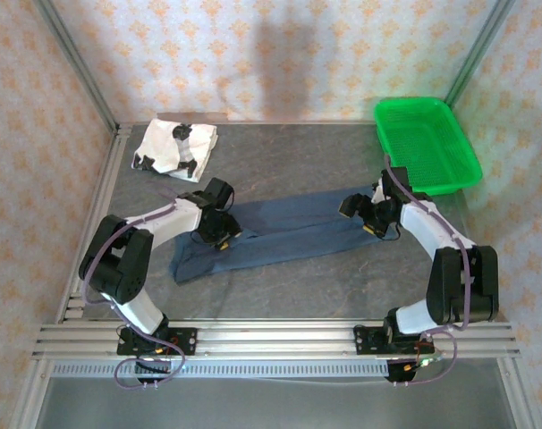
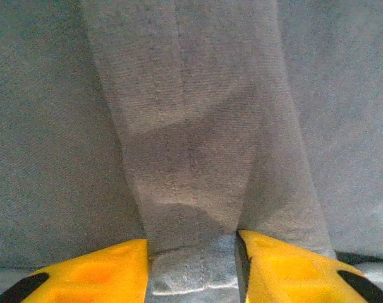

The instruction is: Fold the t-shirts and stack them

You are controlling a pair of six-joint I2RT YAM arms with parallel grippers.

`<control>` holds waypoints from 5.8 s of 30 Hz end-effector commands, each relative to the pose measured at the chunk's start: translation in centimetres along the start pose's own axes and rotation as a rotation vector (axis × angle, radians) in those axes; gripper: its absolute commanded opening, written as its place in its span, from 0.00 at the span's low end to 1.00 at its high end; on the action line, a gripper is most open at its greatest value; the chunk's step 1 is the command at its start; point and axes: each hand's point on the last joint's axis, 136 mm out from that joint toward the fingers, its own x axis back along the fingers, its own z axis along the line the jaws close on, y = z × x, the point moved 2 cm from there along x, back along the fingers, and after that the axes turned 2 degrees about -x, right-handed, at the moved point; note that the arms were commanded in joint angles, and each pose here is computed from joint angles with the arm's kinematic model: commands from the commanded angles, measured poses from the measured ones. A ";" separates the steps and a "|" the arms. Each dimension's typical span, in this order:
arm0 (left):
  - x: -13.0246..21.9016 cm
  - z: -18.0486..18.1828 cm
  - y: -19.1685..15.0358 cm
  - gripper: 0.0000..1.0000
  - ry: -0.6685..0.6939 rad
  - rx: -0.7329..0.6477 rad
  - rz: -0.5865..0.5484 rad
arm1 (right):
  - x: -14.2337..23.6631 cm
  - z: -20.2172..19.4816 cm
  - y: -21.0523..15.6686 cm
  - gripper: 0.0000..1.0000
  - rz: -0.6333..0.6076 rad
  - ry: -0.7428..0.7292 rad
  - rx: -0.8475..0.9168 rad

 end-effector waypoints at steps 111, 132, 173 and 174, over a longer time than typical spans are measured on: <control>-5.1 -4.7 19.9 0.36 0.249 -0.114 -0.207 | -2.5 -10.4 -7.7 0.30 0.100 -0.522 -0.346; -10.9 -18.5 22.9 0.40 -0.160 -0.335 -0.199 | -3.3 -6.1 -17.1 0.33 0.153 -0.387 -0.374; 8.4 -33.6 19.6 1.00 -0.766 -0.366 -0.371 | 6.9 8.0 -19.4 0.71 -0.042 -0.029 -0.110; 9.6 -33.4 19.2 1.00 -0.755 -0.382 -0.372 | 7.7 7.1 -18.9 0.74 -0.056 -0.014 -0.108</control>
